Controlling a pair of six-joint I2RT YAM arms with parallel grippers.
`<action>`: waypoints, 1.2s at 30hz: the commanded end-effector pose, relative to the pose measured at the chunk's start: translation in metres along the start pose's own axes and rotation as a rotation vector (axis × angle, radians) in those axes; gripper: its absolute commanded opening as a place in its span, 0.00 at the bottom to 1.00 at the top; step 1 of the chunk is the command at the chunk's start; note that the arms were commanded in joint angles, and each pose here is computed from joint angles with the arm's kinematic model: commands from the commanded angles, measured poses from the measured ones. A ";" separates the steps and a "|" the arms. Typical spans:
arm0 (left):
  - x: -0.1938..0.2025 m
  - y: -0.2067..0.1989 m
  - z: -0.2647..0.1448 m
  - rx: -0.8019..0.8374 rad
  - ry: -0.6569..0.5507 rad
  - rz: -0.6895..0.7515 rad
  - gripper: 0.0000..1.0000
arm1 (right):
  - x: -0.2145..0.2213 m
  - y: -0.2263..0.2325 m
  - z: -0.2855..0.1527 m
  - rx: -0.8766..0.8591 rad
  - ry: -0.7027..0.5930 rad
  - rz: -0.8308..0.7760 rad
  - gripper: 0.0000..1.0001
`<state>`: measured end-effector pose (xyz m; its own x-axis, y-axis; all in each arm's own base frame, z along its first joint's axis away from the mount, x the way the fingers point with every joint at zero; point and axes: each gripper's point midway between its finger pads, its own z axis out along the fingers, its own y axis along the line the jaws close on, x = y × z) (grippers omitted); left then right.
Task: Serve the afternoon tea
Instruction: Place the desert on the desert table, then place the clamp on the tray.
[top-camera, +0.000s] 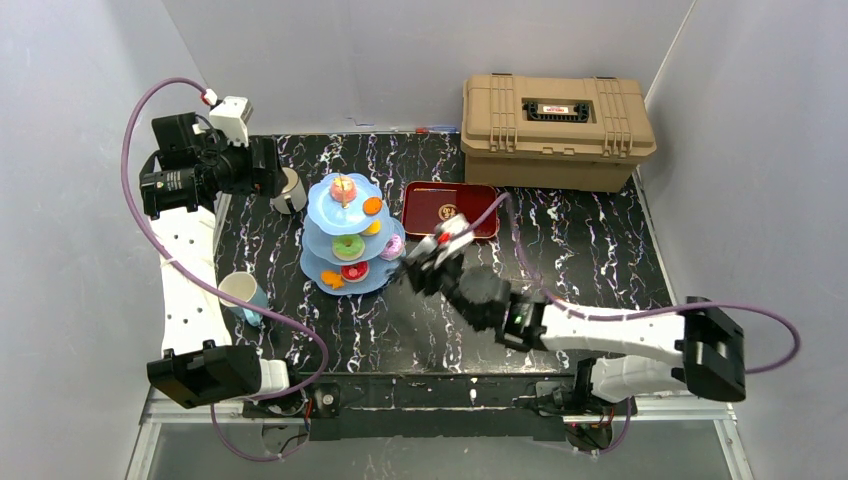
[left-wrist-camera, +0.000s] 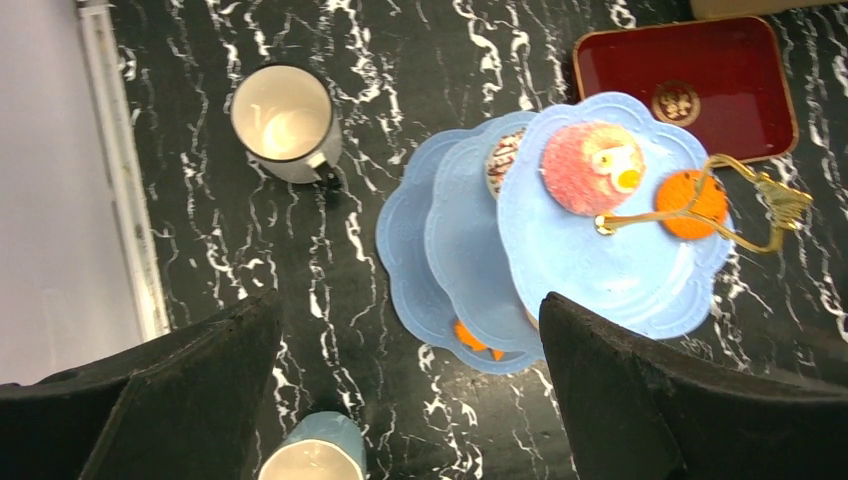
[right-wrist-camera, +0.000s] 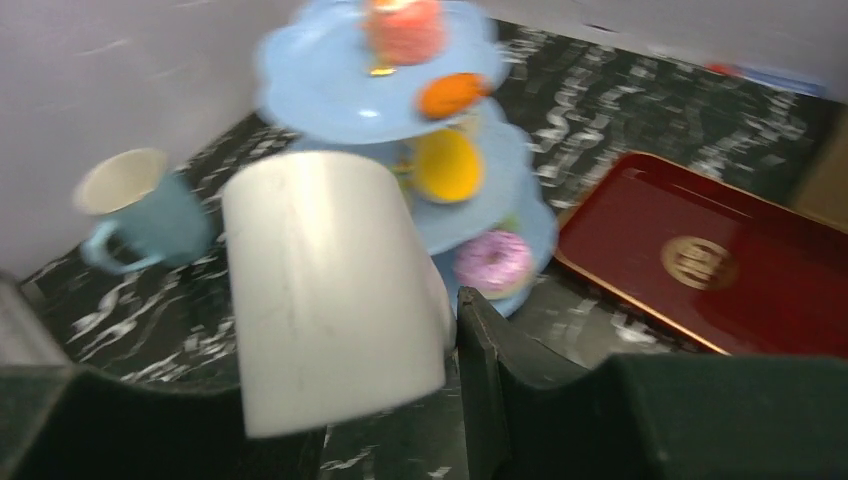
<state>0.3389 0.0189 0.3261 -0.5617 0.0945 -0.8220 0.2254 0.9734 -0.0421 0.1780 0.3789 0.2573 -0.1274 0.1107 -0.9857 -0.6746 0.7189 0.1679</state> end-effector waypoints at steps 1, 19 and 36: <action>-0.002 -0.027 -0.012 0.135 -0.020 -0.004 0.98 | -0.004 -0.095 0.004 0.221 0.103 0.063 0.02; -0.007 -0.031 -0.023 0.138 -0.035 0.019 0.98 | 0.050 -0.232 0.103 0.341 0.913 -0.131 0.01; -0.005 -0.023 -0.018 0.108 -0.026 0.040 0.98 | 0.109 -0.248 0.156 0.220 0.991 -0.316 0.08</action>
<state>0.3276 -0.0013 0.3297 -0.5584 0.1195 -0.8209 0.3325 0.9388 -0.0896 0.4434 0.3114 0.1238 -0.6170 -0.5642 -0.5485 -0.5743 0.7995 -0.1764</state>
